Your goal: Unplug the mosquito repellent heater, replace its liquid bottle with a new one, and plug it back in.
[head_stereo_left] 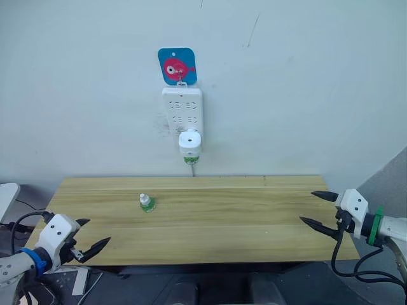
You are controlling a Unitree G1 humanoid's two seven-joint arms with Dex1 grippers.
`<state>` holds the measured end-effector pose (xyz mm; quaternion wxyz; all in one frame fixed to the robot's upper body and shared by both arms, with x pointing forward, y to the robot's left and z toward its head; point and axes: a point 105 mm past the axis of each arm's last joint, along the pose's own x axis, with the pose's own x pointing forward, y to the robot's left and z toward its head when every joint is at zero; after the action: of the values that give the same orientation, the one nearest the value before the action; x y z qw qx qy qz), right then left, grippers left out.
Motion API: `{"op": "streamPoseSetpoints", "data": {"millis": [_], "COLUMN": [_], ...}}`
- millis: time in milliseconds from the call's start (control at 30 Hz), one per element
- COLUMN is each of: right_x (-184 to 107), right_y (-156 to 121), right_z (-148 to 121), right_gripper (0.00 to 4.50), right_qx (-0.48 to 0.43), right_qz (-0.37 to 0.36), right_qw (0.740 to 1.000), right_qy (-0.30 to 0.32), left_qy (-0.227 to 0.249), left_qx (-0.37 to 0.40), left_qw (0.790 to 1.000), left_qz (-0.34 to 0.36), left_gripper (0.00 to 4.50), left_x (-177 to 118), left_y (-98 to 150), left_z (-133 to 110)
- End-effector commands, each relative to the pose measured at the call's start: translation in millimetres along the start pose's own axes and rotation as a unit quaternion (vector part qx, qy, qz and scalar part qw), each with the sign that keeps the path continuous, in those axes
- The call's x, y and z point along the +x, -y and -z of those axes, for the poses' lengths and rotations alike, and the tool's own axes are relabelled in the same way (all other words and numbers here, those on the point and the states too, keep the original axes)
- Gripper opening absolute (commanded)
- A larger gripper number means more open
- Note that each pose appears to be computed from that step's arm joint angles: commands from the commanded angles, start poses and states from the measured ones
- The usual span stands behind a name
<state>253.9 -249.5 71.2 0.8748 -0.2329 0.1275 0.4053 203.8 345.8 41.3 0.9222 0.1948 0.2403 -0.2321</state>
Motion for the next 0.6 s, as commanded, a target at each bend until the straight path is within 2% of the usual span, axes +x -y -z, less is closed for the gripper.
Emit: {"op": "streamPoseSetpoints", "data": {"millis": [33,367,500,600], "right_x": [-3.6,-5.1,-2.9,4.7], "right_y": [3.3,-1.1,-2.6,-5.8], "right_z": [-10.3,-12.0,-20.3,-46.3], "right_gripper": [4.45,4.45,4.45,4.45], "right_qx": [-0.021,-0.023,-0.038,-0.052], "right_qz": [0.001,-0.002,-0.007,-0.011], "right_qw": [1.0,1.0,0.999,0.997], "right_qy": [0.006,0.006,0.016,0.054], "left_qy": [-0.003,0.002,0.021,0.068], "left_qx": [0.022,0.01,0.006,0.006], "left_qw": [0.999,1.0,0.999,0.997], "left_qz": [-0.023,-0.028,-0.025,-0.018], "left_gripper": [4.5,4.5,4.5,4.5], "left_x": [-8.7,-18.0,-12.2,2.3], "left_y": [-10.6,-10.2,-8.2,-4.2], "left_z": [-2.7,-4.7,-20.4,-53.3]}}
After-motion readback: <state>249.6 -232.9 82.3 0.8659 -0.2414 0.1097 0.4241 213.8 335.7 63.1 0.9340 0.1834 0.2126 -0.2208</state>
